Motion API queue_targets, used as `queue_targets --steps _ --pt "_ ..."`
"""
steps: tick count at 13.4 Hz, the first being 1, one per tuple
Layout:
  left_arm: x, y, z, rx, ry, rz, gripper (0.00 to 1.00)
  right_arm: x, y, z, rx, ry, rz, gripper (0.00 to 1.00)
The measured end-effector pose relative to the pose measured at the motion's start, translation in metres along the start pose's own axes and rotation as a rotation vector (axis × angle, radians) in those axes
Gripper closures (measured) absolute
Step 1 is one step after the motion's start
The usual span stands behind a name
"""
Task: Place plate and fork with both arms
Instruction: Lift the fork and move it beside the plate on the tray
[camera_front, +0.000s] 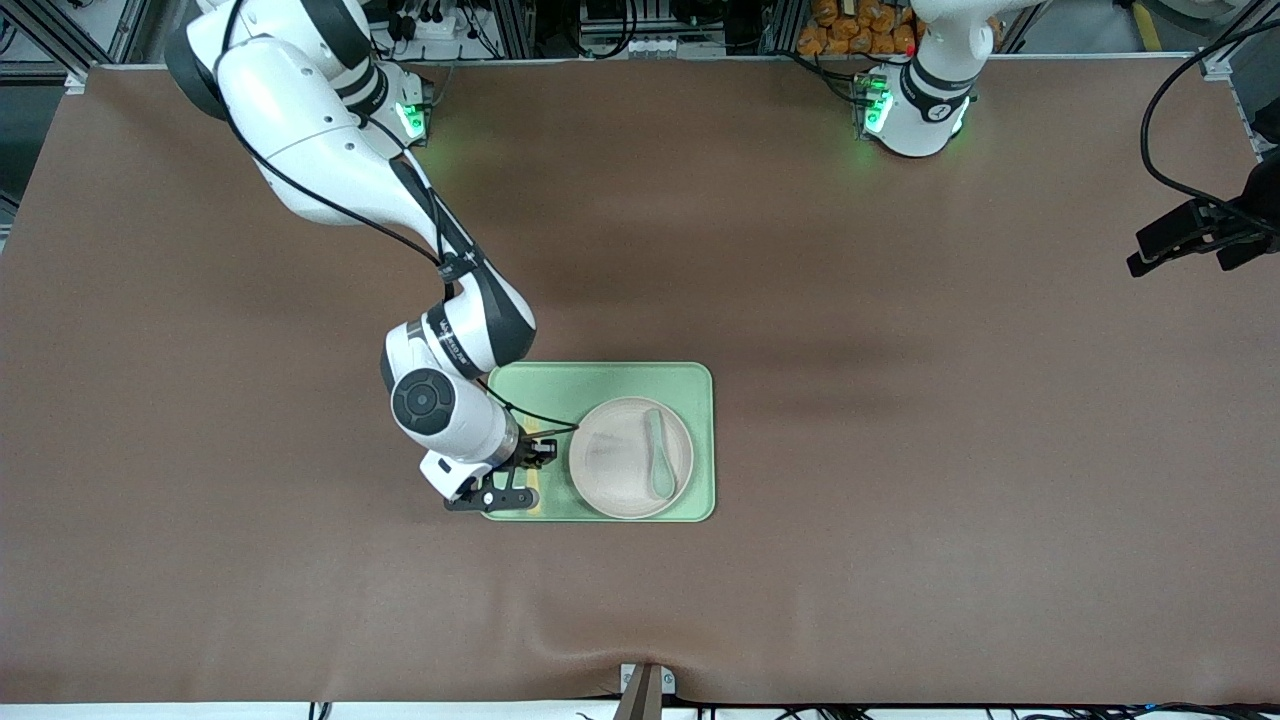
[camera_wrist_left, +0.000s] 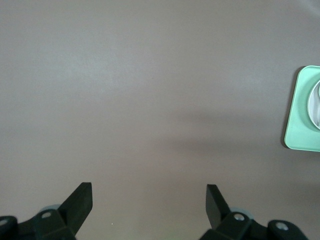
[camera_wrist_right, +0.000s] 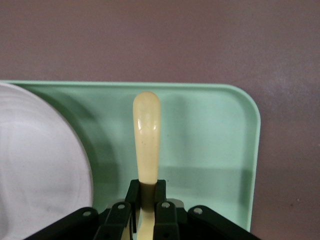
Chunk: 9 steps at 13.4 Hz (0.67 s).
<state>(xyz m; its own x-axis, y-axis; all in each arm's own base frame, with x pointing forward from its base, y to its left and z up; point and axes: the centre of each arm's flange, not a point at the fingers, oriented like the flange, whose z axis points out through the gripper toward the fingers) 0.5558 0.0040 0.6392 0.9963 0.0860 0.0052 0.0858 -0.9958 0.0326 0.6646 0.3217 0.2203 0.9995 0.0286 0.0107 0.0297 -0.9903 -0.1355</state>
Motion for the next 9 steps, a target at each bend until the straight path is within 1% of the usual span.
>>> queue_targets --steps 4,8,9 --pt "0.0 -0.001 0.0 0.0 -0.001 -0.002 0.0 -0.022 0.009 0.022 0.009 0.037 -0.001 0.85" --pt "0.0 -0.001 0.0 0.0 -0.002 -0.002 0.0 -0.03 0.012 0.033 0.01 0.039 0.001 0.85" --pt "0.0 -0.001 0.0 0.0 -0.002 -0.001 0.0 -0.03 0.012 0.032 0.01 0.039 0.002 0.78"
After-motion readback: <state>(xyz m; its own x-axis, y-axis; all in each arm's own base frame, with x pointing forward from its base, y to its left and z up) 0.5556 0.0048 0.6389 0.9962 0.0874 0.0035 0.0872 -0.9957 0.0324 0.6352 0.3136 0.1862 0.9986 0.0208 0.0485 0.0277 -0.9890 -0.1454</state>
